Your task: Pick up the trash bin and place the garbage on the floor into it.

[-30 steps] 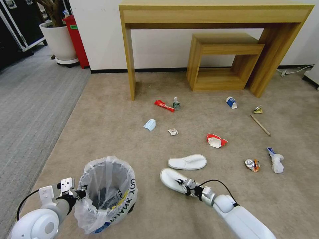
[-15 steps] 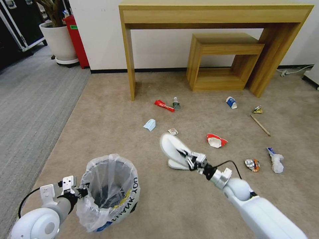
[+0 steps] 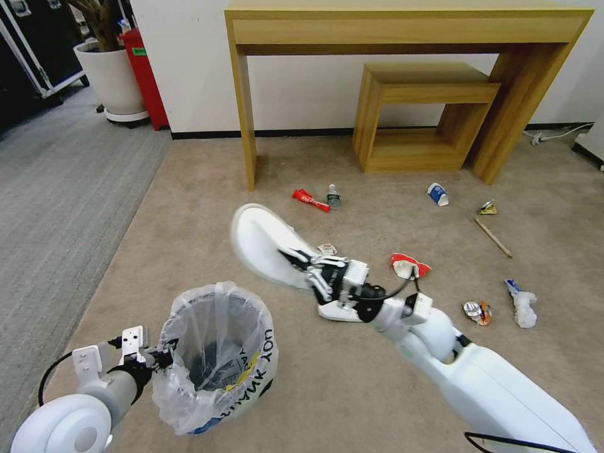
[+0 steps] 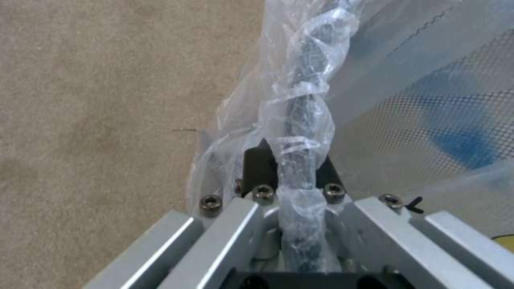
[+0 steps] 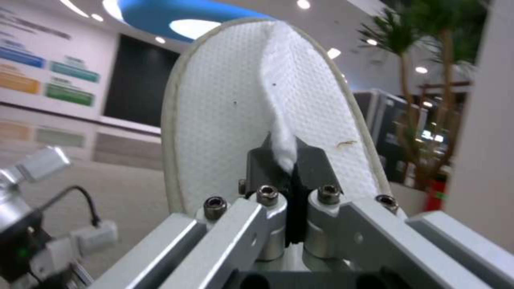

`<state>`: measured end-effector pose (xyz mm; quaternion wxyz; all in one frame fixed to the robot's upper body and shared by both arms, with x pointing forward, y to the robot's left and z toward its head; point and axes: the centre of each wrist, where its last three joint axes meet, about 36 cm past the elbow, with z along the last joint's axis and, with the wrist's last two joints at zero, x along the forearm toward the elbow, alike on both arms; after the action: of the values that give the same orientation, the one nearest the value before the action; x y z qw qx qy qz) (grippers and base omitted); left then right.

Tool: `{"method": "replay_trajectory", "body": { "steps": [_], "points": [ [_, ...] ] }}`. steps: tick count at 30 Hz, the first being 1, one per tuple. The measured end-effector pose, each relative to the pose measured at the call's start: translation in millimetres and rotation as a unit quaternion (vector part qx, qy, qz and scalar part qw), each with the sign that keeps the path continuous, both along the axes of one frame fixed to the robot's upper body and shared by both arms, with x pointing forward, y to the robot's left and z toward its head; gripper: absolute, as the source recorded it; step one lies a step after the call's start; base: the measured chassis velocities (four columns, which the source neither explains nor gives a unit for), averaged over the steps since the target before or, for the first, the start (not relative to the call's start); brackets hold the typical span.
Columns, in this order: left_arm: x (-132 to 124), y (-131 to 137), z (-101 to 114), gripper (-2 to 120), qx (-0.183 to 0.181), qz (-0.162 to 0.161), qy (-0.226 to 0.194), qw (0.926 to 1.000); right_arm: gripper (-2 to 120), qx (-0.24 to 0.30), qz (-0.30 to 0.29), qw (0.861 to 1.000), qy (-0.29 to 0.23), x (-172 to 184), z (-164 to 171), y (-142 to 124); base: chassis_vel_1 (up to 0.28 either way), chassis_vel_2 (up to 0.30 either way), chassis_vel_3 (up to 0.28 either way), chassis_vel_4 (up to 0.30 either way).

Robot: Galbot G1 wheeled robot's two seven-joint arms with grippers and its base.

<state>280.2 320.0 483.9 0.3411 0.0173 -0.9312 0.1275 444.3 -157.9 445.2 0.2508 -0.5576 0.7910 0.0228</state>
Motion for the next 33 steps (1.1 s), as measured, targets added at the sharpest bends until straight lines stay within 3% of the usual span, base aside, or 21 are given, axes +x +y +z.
{"method": "replay_trajectory", "body": {
  "steps": [3,8,11,19,33],
  "points": [
    [-4,-3,4,0,-0.003,0.002,-0.004,1.0,0,0.007,0.029,1.0,-0.001,5,-2,31,0.0,0.0,0.0,0.0],
    [-6,-5,7,0,-0.006,0.003,-0.007,1.0,0,0.015,0.055,0.998,0.01,3,-14,60,0.0,0.0,0.0,0.0],
    [-7,-5,8,0,-0.008,0.004,-0.007,0.9999,0,0.025,0.081,0.996,0.028,-5,-39,96,0.0,0.0,0.0,0.0],
    [-8,-5,9,0,-0.009,0.006,-0.008,0.9999,0,0.021,0.117,0.992,0.045,-15,-74,146,0.0,0.0,0.0,0.0],
    [-8,-4,9,0,-0.009,0.008,-0.008,0.9999,0,-0.024,0.122,0.991,0.049,-20,-114,149,0.0,0.0,0.0,0.0]
  ]
}}
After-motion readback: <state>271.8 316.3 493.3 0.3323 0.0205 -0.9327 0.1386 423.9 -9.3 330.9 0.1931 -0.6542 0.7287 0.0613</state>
